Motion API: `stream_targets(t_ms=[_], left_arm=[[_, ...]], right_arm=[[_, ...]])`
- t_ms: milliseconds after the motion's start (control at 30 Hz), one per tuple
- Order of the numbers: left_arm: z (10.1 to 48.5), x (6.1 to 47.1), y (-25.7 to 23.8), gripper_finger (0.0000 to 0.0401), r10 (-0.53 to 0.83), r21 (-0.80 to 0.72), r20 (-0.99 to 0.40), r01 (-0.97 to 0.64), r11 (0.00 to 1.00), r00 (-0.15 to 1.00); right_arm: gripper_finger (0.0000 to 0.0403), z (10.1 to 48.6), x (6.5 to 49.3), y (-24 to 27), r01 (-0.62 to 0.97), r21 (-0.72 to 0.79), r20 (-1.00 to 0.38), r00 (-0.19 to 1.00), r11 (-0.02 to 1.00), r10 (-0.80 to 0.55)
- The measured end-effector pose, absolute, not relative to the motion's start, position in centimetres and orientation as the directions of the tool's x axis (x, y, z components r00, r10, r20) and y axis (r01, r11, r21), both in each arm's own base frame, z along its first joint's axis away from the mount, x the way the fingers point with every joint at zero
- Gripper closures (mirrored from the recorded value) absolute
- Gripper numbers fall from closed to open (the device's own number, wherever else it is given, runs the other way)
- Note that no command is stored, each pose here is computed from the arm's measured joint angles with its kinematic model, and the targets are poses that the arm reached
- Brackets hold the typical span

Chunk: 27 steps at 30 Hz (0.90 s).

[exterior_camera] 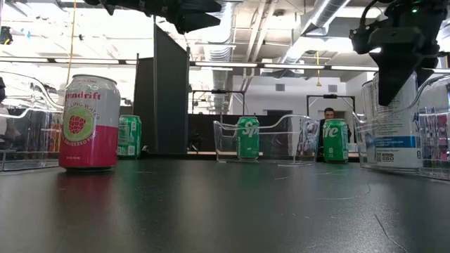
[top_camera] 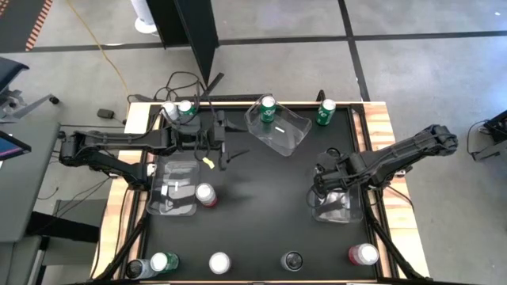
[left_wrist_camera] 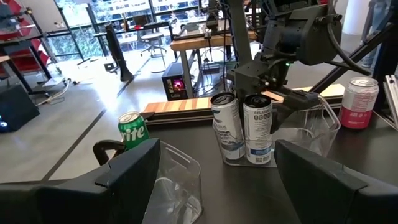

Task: Sort soda cans
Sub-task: Put the right white blue soda can into the right transparent bin

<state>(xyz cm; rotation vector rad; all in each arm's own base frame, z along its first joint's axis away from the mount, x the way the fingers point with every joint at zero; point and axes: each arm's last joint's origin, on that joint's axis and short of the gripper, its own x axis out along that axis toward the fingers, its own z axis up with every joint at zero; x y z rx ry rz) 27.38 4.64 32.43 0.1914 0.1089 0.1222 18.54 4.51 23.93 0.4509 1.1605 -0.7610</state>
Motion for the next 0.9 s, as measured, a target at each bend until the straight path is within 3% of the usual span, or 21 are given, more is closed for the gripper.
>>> stream_targets(t_ms=[267,900], left_arm=[[32.4,27.4,4.6,0.0092,0.129,0.196,-0.095,-0.108,0.975,0.987],[32.4,27.4,4.6,0.0092,0.128,0.194,-0.095,-0.108,0.975,0.987]], right_arm=[[0.0004,24.3,18.0,5.2,0.752,-0.085,-0.926,0.184,0.654,-0.331],[0.001,28.8,16.8,8.3,0.689,-0.076,-0.855,0.328,0.721,-0.403]])
